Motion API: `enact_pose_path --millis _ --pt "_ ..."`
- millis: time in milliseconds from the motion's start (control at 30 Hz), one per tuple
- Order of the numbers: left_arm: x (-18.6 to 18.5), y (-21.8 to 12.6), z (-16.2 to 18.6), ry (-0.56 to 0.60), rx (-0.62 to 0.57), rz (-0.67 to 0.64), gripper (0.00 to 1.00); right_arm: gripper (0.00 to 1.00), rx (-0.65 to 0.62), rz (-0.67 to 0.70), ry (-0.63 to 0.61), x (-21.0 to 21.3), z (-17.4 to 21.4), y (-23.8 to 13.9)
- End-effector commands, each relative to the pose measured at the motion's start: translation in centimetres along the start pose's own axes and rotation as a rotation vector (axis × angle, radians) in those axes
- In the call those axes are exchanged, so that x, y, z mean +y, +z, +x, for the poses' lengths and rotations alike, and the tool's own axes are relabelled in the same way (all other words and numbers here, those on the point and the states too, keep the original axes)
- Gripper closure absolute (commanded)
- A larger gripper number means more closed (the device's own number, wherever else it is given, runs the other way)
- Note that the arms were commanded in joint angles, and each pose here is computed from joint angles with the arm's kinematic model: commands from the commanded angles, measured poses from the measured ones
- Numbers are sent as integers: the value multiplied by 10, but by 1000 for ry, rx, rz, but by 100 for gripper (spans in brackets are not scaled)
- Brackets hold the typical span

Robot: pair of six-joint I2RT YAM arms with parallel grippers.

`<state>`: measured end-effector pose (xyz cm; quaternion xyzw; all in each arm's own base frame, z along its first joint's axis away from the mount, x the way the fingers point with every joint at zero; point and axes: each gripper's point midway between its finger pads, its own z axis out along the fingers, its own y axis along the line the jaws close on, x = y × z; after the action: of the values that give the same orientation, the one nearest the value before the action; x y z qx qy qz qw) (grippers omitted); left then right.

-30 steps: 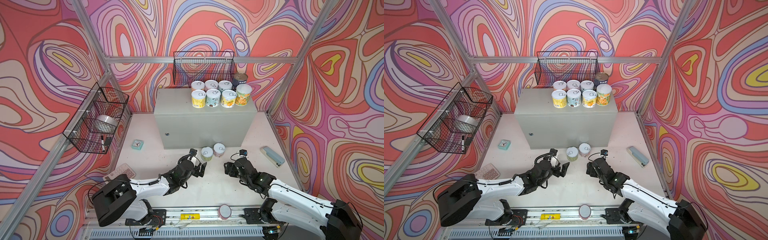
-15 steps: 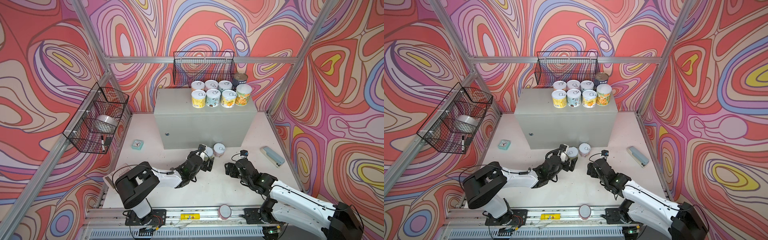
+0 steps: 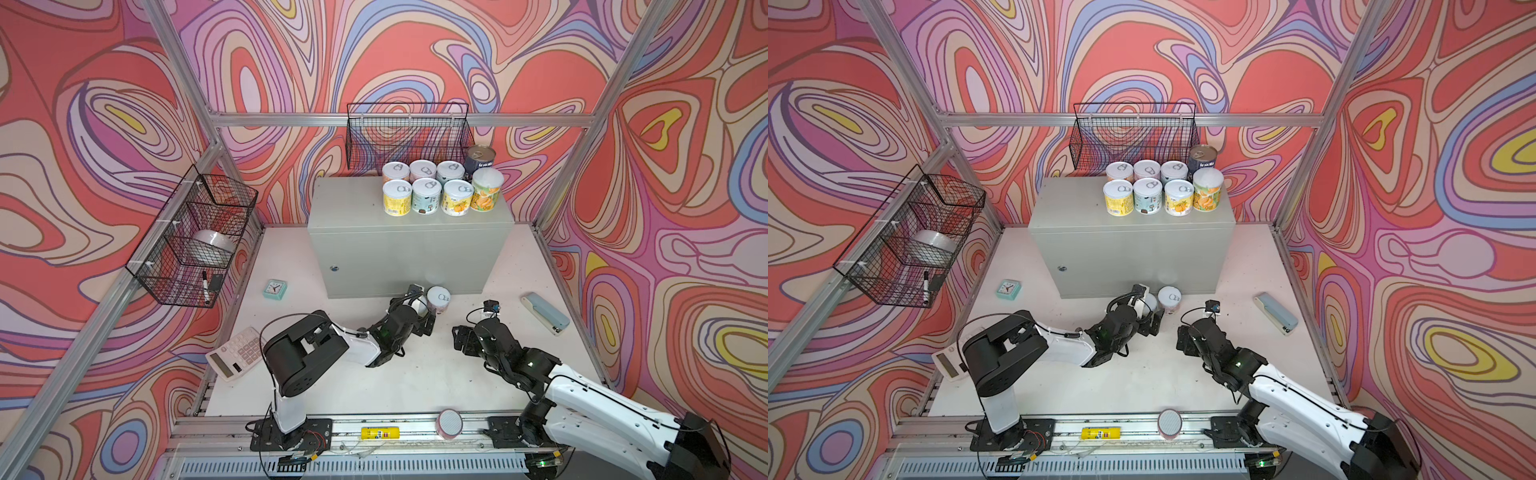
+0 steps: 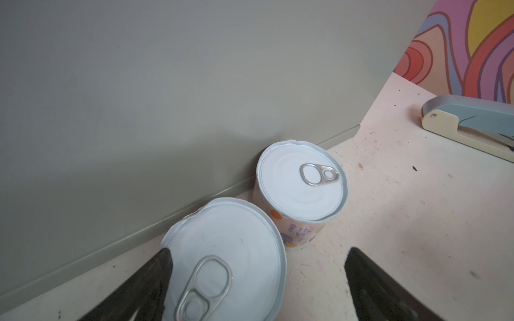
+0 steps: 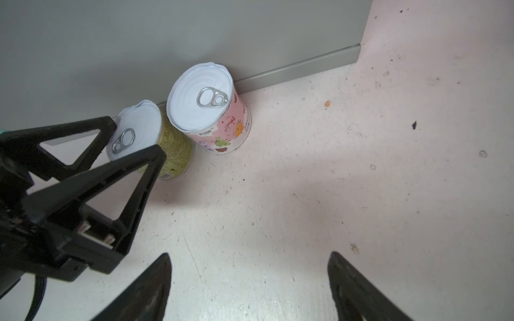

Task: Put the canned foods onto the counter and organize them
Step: 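Lower the left gripper toward the green-labelled can on the table, then close the left gripper around the green-labelled can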

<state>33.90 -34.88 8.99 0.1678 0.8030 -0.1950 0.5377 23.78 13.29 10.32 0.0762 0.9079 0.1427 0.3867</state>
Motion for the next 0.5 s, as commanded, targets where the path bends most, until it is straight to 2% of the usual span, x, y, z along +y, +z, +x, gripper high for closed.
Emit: enact_pose_path --millis 0,100,467 --pt "17 10 14 -39 19 -50 5 9 -20 21 -12 -3 -7 -3" --pt "29 12 21 -72 28 -75 6 9 -20 23 -16 -2 -7 -2" --pt "43 16 40 -47 95 -147 6 9 -1 17 -4 1 -3 4"
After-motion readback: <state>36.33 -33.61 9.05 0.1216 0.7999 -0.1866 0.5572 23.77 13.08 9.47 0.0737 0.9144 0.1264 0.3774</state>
